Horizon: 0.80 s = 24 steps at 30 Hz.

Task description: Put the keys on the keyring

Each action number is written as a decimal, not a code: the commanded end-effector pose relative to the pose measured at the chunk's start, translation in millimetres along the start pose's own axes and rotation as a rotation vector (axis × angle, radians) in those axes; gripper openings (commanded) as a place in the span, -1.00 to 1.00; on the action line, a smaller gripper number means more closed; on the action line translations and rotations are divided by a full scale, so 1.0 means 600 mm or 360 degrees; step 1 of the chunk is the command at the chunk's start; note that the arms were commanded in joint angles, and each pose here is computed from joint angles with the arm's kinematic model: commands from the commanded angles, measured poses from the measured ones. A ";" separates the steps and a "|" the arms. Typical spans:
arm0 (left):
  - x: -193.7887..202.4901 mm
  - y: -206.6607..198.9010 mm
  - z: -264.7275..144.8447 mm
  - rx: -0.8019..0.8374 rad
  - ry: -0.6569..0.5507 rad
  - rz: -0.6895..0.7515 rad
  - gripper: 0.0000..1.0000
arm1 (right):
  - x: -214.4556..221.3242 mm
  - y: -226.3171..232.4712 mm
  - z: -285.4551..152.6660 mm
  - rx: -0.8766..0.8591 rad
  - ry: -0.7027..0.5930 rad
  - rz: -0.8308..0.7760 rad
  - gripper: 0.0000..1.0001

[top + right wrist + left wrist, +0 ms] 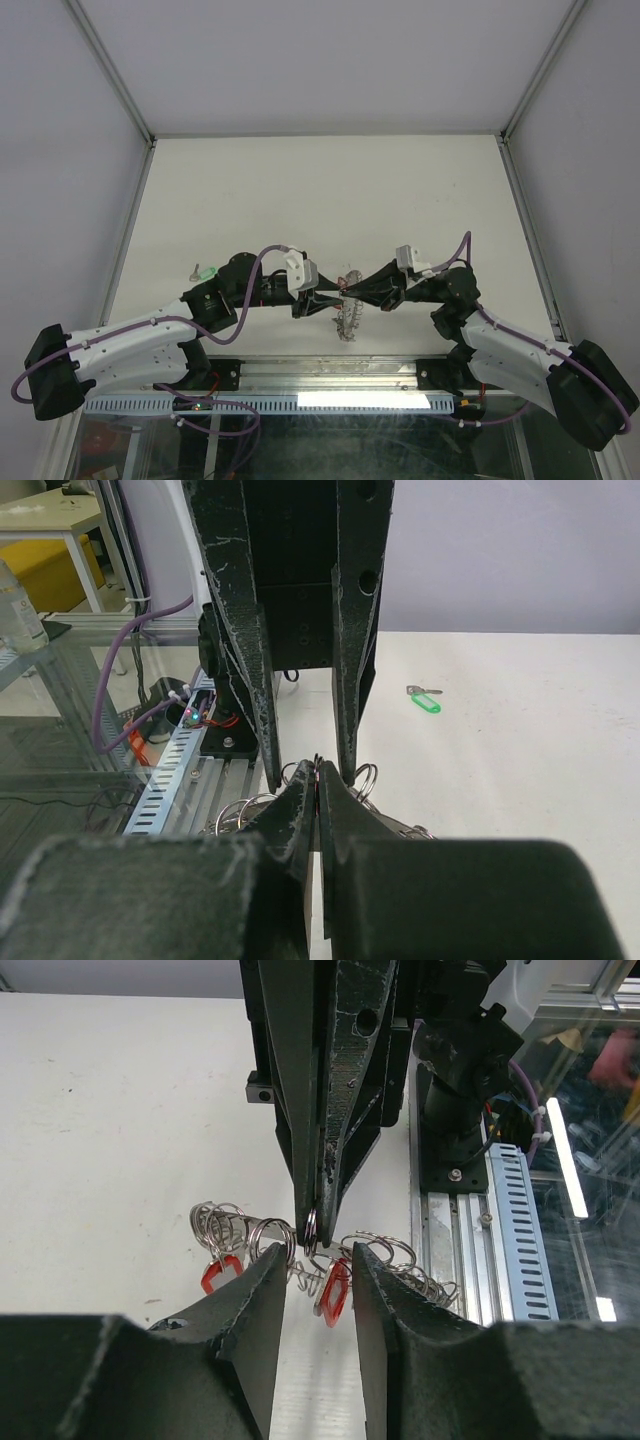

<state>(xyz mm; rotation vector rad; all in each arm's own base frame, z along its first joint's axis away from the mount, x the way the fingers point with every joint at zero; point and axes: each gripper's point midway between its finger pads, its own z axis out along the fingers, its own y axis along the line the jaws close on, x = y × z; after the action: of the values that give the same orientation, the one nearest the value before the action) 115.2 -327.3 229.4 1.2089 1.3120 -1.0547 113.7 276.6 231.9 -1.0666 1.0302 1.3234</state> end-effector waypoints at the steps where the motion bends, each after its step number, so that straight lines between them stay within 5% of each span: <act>1: -0.031 0.013 0.005 -0.0051 -0.0087 0.0026 -0.38 | -0.073 0.002 0.013 -0.0042 -0.0159 -0.0189 -1.00; 13: -0.025 0.027 0.007 -0.0125 -0.0077 0.0034 -0.71 | -0.071 0.009 0.013 -0.0080 -0.0146 -0.0172 -1.00; 17: -0.025 0.037 0.008 -0.0168 -0.0070 0.0034 -1.00 | -0.070 0.010 0.013 -0.0083 -0.0143 -0.0163 -1.00; 24: -0.021 0.051 0.003 -0.0248 -0.0038 0.0039 -1.00 | -0.066 0.008 0.011 -0.0071 -0.0120 -0.0162 -1.00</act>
<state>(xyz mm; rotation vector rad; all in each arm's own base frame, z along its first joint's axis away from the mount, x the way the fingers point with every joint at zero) 126.7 -327.7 226.7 1.1676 1.3432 -1.0066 117.2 275.2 231.1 -1.0582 1.0484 1.3216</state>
